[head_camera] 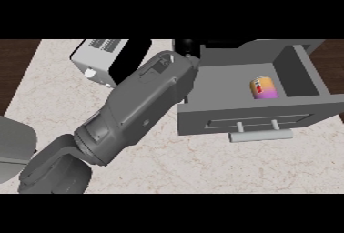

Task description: Pick up the can, place it into the drawer and close the drawer

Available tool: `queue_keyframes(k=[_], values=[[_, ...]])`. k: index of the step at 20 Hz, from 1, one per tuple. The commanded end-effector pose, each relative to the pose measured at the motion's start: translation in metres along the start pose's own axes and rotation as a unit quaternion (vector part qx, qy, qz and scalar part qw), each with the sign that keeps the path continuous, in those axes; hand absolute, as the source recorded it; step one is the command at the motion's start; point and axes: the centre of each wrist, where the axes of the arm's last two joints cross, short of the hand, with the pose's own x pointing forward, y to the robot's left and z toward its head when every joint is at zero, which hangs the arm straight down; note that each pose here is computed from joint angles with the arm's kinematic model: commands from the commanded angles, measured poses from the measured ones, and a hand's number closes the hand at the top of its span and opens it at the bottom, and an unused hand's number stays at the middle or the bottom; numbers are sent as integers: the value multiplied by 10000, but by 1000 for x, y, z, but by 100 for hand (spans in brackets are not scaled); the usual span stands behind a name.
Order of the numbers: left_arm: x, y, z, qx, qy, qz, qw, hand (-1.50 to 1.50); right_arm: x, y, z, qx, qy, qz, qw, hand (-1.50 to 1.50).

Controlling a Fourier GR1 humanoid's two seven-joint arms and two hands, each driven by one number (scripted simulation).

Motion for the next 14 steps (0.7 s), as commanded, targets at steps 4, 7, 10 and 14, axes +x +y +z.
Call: queue_keyframes(k=[4, 7, 10, 14], values=[[14, -11, 5, -86, -98, 143, 9998, -150, 10, 31, -25, 308, -158, 988, 9945, -150], [10, -9, 5, -138, 48, 168, 9998, -150, -3, 47, -47, 437, -169, 1283, 9906, -150], [7, -6, 5, -70, 137, 254, 9996, -150, 4, 68, -73, 535, -372, 1716, 9830, -150], [20, -10, 1, -16, 252, 319, 9992, -150, -24, 88, -97, 526, -346, 2046, 9768, -150]])
